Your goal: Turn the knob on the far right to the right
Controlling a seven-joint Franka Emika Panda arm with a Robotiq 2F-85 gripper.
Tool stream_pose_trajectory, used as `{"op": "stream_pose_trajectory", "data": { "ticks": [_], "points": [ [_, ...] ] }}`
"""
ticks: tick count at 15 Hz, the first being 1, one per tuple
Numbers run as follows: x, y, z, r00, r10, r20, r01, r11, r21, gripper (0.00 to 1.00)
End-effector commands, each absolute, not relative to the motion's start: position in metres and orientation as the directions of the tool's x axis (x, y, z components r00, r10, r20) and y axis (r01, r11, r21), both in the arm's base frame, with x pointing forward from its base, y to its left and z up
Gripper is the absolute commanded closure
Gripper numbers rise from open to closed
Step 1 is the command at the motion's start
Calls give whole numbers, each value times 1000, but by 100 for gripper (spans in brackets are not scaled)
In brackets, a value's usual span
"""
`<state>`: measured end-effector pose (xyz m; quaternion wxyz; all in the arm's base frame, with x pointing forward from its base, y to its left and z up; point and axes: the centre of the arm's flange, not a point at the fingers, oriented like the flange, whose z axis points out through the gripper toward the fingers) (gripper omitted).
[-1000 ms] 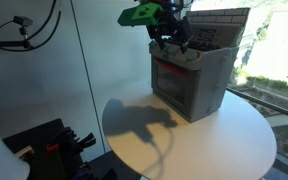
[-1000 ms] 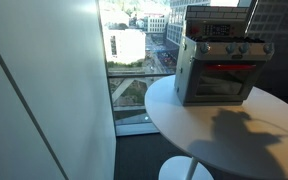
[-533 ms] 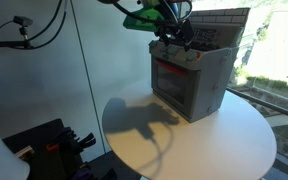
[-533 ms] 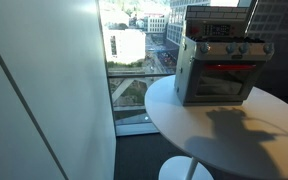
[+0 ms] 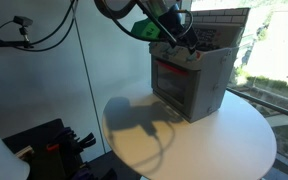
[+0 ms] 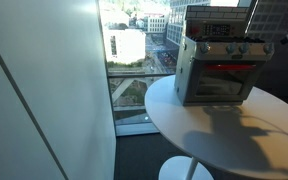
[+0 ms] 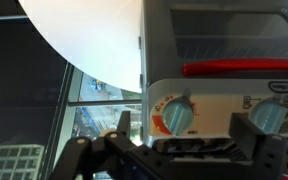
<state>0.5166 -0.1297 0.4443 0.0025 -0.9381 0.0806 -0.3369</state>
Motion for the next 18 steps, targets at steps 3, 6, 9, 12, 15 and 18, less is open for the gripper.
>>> {"op": "stream_pose_trajectory", "data": {
  "ticks": [3,6,9,12,15,18],
  "points": [
    [547,-127,439,714,-206,669,-181,-978,-107,0],
    [557,-124,438,703,-220,677,-187,-975,-122,0],
    [566,-122,437,695,-232,681,-194,-972,-133,0],
    [574,-121,434,692,-242,680,-199,-970,-143,0],
    [580,-119,431,695,-244,676,-199,-969,-146,0],
    [585,-117,429,697,-240,675,-196,-970,-142,19]
  ]
}}
